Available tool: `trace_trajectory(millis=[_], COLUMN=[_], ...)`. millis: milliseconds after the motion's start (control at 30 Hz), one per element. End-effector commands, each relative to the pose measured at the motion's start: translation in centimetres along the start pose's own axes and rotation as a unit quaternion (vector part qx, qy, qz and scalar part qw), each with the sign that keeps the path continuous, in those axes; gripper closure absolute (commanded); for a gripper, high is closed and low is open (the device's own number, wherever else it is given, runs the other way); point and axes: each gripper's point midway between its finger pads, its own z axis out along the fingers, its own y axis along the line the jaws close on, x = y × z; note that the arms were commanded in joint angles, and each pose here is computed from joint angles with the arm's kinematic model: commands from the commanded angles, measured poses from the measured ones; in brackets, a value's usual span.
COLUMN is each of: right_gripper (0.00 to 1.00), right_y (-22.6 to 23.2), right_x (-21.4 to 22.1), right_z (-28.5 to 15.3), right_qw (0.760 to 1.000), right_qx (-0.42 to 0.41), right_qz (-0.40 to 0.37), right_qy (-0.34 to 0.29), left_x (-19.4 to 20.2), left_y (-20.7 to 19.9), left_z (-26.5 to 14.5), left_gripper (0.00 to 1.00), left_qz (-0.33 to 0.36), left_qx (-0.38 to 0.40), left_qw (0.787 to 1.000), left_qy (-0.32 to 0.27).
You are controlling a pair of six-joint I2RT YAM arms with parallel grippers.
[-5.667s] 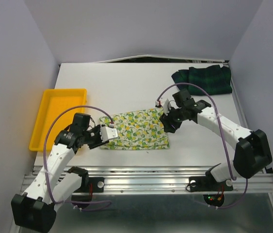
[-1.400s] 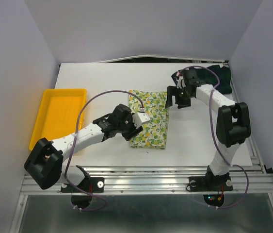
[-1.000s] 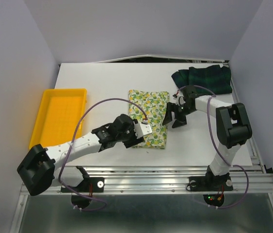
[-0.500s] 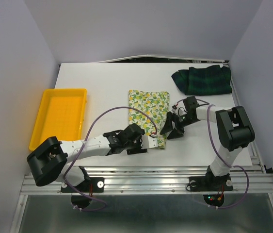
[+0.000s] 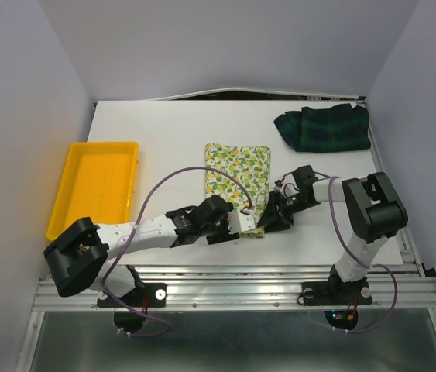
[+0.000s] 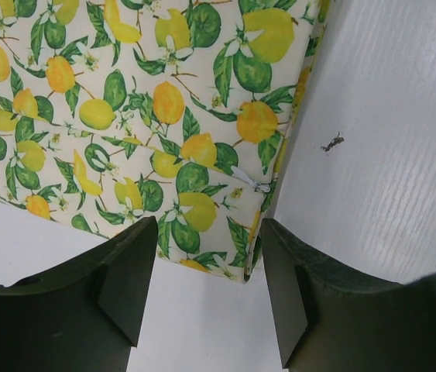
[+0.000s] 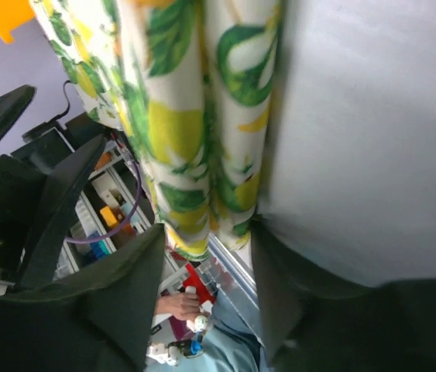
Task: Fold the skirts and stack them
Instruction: Fold the skirt
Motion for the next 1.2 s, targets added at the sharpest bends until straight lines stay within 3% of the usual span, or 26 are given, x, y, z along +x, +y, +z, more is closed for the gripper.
trace_trajectory(millis=[0,133,167,333,533,800,1167], right_gripper=[0.50,0.72,0.80,0.99,0.99,0.99,0.99], right_y=[-5.3,-4.5,-4.3,-1.0,4.1,6.2,8.3], right_x=[-1.2,-1.6,-1.6,-2.2,-2.0,-1.4,-1.3], right_z=[2.0,2.0,1.8,1.1,0.1,-0.6,-1.4], right_qw=[0.994,0.995,0.995,0.998,0.997,0.994,0.987], right_qx=[0.103,0.089,0.089,0.041,-0.059,-0.104,-0.141], right_qz=[-0.036,-0.045,-0.048,-0.050,-0.035,0.005,0.041], right_qy=[-0.016,-0.009,-0.008,-0.004,0.020,0.045,0.068], left_x=[-3.1,-3.5,-3.3,-3.2,-1.5,-2.7,-1.7], left_y=[1.5,1.2,0.9,-1.0,-0.4,1.1,-0.1], left_z=[-0.5,-0.9,-1.0,-1.6,-0.5,0.9,3.3], left_gripper=[0.33,0.30,0.25,0.17,0.17,0.17,0.21], left_qz=[-0.014,-0.006,-0.003,0.043,0.072,0.081,0.084], left_qx=[-0.024,-0.013,-0.008,0.024,-0.031,-0.106,-0.096], left_qw=[0.999,0.998,0.998,0.996,0.995,0.989,0.991], left_qy=[-0.047,-0.060,-0.058,-0.079,-0.058,-0.068,-0.048])
